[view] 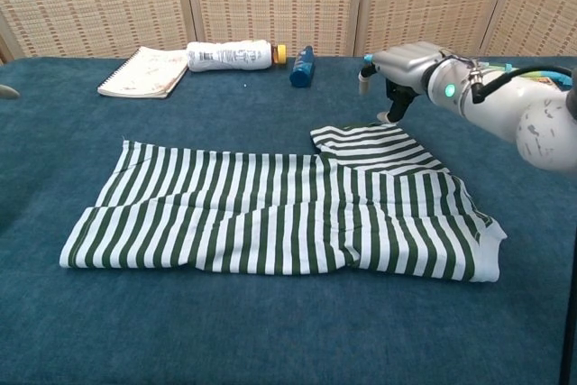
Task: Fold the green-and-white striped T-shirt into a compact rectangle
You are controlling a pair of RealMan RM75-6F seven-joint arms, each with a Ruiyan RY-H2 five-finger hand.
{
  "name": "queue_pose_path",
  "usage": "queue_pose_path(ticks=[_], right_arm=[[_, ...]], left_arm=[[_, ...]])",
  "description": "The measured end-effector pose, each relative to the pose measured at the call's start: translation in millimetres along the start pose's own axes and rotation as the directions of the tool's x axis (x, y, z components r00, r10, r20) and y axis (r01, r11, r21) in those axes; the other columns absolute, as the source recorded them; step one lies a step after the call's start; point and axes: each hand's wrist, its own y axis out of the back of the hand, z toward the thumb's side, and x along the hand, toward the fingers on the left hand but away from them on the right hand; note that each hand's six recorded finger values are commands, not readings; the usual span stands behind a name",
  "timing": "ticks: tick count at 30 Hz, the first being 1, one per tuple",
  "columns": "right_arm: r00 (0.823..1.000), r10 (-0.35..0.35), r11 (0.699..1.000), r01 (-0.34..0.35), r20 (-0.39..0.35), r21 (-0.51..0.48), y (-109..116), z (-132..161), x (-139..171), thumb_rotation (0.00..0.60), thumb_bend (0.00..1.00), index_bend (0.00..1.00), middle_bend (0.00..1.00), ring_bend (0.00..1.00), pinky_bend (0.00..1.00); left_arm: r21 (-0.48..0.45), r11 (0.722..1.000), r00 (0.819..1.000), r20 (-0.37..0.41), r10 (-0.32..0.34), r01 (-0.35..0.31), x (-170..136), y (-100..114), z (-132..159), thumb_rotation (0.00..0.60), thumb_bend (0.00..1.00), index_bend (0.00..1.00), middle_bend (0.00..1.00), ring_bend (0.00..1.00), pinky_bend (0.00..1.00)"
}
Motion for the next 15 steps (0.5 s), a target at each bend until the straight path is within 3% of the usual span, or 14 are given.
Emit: queue_pose_path(ticks=[15], right_arm=[[0.995, 0.1, 0.992, -0.1, 0.003, 0.081, -20, 11, -19, 0.6, 0.39, 0.27, 0.95, 1.0, 1.0]], left_arm=[[-0.013, 1.0, 0.999, -0.03, -0.025, 0.025, -6, -8, -11, 0.6, 0.41, 0.0, 0.9, 0.84, 1.0]])
